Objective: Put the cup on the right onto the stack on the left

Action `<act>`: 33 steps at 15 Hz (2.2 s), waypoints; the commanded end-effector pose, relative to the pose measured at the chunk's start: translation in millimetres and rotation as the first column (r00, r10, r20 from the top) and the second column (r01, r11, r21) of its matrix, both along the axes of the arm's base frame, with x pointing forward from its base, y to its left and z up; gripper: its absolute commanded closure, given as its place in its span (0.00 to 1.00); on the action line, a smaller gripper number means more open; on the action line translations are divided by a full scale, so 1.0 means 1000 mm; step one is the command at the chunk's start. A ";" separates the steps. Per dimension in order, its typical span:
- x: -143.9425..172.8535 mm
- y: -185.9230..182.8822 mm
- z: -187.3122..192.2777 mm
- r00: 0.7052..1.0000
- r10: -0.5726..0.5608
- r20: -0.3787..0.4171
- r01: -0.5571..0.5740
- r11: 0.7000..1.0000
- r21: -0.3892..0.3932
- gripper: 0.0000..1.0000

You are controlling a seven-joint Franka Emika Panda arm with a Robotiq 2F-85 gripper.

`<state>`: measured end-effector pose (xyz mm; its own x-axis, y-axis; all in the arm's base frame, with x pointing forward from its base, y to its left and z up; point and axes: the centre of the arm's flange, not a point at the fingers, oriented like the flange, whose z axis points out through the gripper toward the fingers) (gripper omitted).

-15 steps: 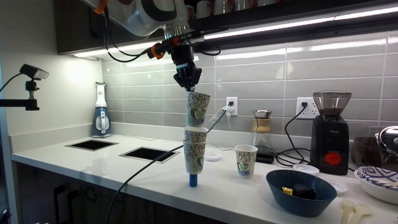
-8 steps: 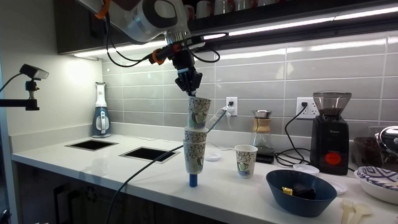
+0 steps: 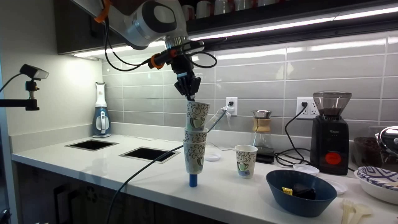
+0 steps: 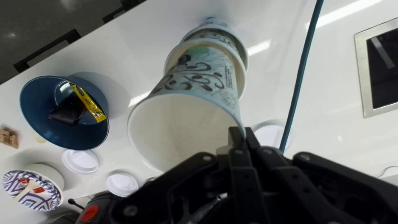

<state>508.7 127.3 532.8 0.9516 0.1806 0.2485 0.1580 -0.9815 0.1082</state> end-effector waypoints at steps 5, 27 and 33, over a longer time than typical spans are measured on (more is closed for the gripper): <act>-0.008 0.001 -0.015 0.999 -0.033 0.035 0.033 0.999 -0.009 0.99; -0.007 -0.001 -0.041 0.998 -0.046 0.039 0.046 0.999 0.004 0.99; -0.007 -0.001 -0.048 0.998 -0.044 0.035 0.044 0.999 0.000 0.99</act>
